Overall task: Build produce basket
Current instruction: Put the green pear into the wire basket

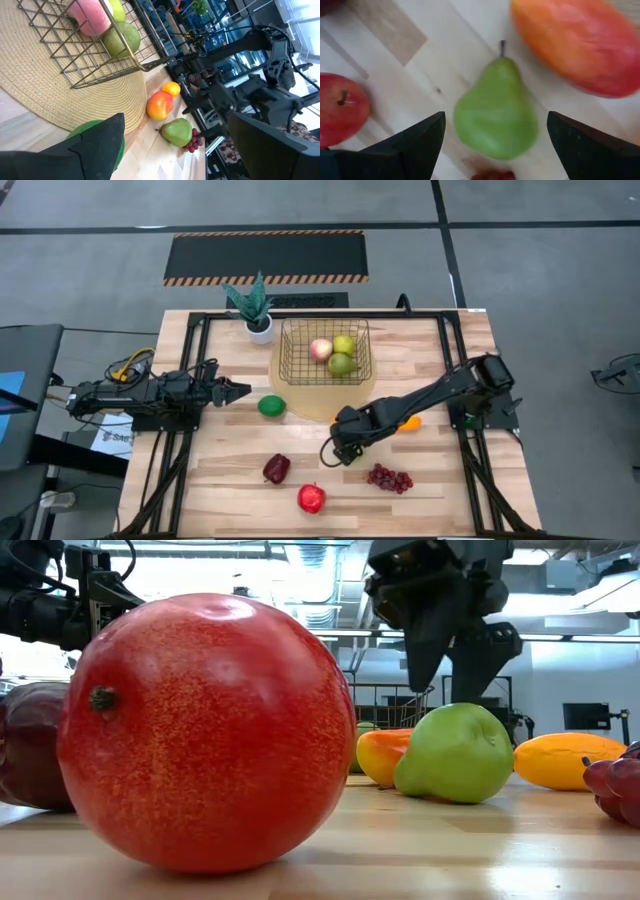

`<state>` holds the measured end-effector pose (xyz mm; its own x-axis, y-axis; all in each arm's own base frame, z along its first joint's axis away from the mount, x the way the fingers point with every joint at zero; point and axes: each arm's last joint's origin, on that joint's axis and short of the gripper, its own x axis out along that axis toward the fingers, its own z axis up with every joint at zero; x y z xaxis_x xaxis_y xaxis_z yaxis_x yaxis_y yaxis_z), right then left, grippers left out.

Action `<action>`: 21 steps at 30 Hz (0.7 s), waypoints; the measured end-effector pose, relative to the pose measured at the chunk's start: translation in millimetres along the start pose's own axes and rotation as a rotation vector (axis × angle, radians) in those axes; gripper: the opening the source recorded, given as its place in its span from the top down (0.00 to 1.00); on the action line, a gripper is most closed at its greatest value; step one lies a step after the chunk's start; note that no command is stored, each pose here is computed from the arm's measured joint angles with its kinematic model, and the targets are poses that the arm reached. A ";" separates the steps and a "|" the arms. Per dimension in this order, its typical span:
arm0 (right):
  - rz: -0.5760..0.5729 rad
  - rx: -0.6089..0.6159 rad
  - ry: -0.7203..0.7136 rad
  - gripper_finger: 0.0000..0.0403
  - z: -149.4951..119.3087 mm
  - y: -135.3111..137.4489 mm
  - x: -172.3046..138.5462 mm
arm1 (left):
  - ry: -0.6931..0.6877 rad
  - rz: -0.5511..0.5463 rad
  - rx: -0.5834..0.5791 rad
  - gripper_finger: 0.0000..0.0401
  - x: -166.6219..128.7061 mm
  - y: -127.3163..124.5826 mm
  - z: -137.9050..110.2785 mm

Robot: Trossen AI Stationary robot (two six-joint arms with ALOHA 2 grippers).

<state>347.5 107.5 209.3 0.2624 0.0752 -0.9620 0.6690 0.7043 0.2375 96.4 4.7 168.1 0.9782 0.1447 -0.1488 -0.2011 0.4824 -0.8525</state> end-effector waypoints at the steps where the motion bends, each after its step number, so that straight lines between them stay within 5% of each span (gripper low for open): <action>1: 0.002 -0.011 0.017 0.06 0.3 1.6 2.0 | 0.000 0.000 0.000 0.15 0.0 0.0 0.0; 21: -0.054 0.011 -0.002 0.04 3.1 1.0 1.7 | -0.001 0.000 0.001 0.15 0.0 0.1 0.0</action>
<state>350.8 106.1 208.3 0.2277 0.0359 -0.9731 0.6894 0.6998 0.1871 96.4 4.8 168.0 0.9782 0.1454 -0.1486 -0.2013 0.4830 -0.8522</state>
